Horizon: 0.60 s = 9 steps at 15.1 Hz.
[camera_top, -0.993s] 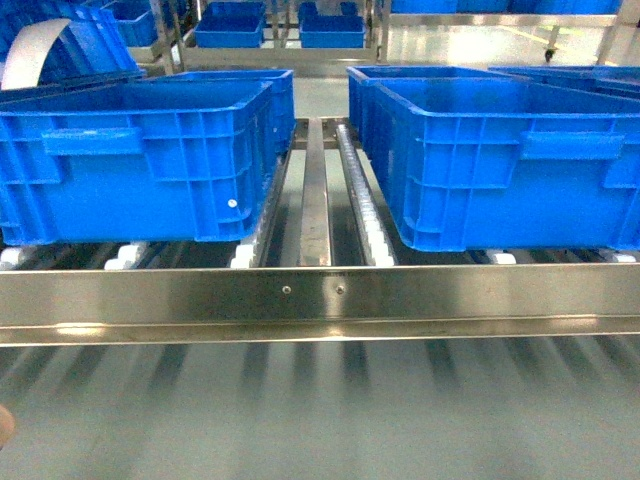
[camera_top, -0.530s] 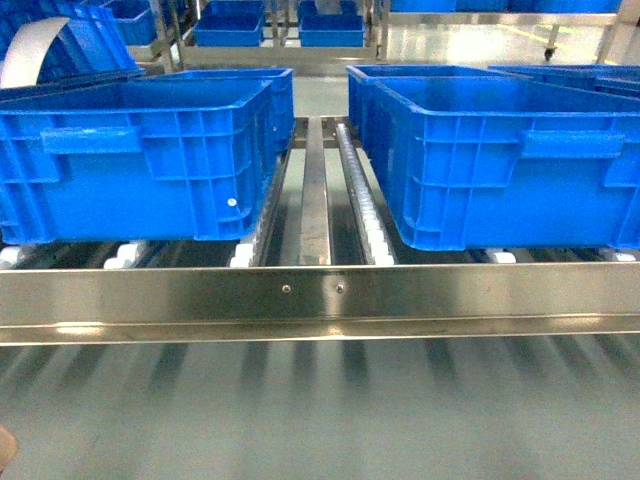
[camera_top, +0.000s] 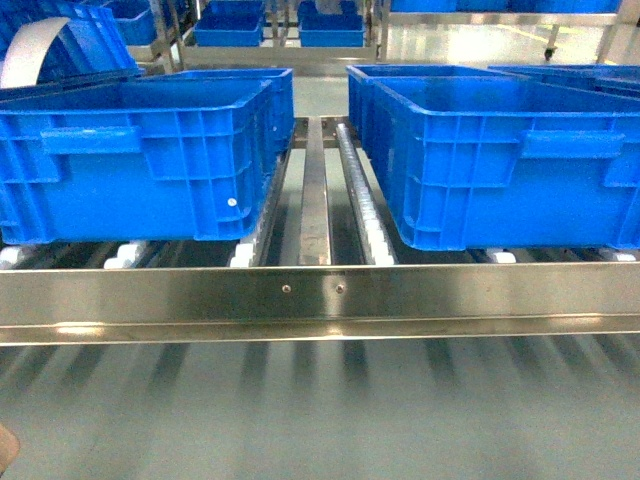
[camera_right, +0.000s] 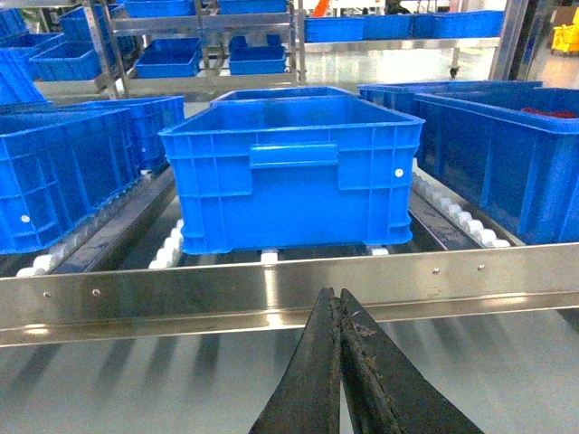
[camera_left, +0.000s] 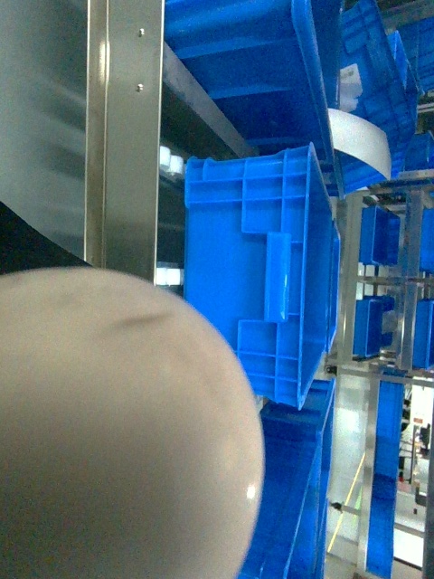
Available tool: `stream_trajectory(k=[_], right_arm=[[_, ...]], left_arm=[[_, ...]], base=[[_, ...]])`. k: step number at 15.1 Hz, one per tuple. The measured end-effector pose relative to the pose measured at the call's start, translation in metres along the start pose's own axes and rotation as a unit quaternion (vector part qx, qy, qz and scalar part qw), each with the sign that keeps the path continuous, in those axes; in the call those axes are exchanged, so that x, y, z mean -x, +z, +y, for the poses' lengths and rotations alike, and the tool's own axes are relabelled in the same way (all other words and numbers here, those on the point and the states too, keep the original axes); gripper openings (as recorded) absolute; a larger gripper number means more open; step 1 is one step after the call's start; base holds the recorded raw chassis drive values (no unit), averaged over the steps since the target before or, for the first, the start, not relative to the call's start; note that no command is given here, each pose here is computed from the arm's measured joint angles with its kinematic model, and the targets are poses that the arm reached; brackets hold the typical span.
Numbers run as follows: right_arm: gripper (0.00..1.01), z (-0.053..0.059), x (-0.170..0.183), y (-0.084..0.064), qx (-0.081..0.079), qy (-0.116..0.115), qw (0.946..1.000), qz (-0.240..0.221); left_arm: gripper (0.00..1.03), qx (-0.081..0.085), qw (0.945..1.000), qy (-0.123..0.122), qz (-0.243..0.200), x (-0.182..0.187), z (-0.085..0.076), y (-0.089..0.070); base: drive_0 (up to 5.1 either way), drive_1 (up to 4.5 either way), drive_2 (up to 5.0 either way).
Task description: Place part in tray to right shelf
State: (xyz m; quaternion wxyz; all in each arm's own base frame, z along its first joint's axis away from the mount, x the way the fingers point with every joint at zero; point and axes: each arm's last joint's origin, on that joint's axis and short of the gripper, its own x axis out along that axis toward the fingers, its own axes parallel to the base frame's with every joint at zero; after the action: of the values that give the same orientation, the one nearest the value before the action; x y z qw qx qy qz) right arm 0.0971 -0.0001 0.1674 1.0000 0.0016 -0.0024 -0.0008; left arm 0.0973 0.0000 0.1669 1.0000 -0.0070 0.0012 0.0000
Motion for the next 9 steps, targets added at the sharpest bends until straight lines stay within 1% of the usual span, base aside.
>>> stream_trajectory(k=[1,8,9], right_arm=[[0.04,0.0,0.0,0.0,0.0,0.0,1.0,0.0],[0.95,0.0,0.0,0.0,0.0,0.0,1.0,0.0],[1.0,0.0,0.0,0.0,0.0,0.0,1.0,0.0]], left_arm=[[0.13,0.0,1.0,0.0,0.0,0.0,0.0,0.0],[0.13,0.0,1.0,0.0,0.0,0.0,0.0,0.0],[0.13,0.0,1.0,0.0,0.0,0.0,0.0,0.0]], base=[[0.0,0.0,0.0],[0.0,0.0,0.0],[0.0,0.0,0.0]])
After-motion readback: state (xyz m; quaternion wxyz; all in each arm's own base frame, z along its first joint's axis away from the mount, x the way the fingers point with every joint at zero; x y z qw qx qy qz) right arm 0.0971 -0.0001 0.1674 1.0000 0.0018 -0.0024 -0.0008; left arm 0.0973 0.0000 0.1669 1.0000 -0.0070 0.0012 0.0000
